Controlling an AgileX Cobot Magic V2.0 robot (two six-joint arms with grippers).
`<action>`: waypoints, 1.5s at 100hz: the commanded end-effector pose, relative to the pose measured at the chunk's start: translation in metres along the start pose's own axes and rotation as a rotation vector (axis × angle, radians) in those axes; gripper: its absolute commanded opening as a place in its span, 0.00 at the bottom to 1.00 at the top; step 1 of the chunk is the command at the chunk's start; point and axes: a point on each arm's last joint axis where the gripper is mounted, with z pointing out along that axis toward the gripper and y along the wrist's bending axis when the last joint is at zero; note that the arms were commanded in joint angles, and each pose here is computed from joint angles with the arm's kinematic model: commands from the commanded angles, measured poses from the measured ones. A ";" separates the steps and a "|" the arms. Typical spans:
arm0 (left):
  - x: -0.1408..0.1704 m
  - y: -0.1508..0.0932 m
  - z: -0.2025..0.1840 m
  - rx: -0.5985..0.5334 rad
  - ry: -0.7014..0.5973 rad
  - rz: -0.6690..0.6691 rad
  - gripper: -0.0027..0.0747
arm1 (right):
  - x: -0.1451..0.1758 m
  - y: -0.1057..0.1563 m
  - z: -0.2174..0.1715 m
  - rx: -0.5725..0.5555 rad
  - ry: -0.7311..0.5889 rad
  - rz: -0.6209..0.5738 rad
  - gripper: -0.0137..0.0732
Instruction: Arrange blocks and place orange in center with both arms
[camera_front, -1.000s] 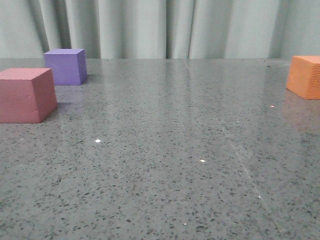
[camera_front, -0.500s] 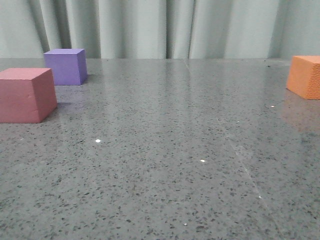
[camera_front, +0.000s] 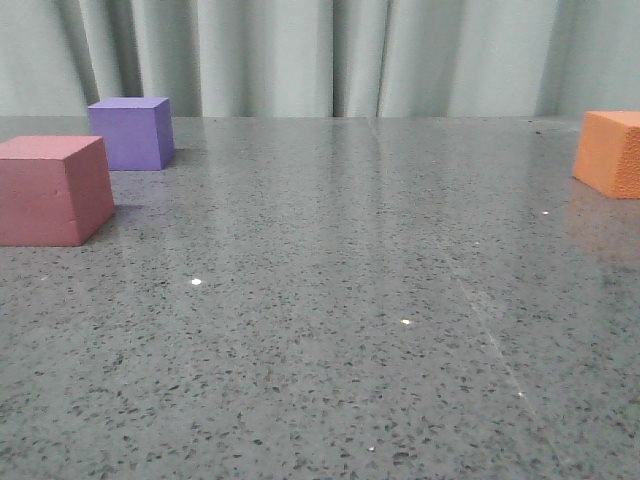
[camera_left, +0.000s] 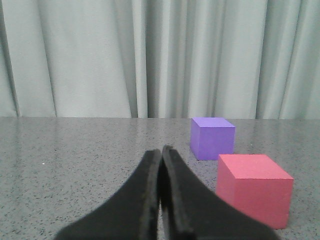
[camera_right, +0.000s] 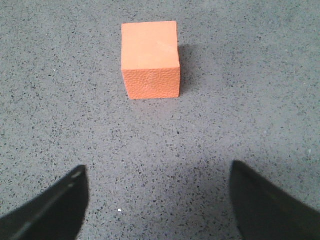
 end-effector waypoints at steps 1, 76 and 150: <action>0.009 -0.001 -0.003 0.013 -0.053 -0.005 0.02 | -0.019 0.001 -0.006 -0.007 -0.121 -0.006 0.91; 0.009 -0.001 -0.003 0.013 -0.053 -0.005 0.02 | -0.127 0.012 0.107 0.011 0.088 -0.089 0.90; 0.009 -0.001 -0.003 0.013 -0.053 -0.005 0.02 | -0.098 0.010 0.186 0.021 0.281 -0.092 0.90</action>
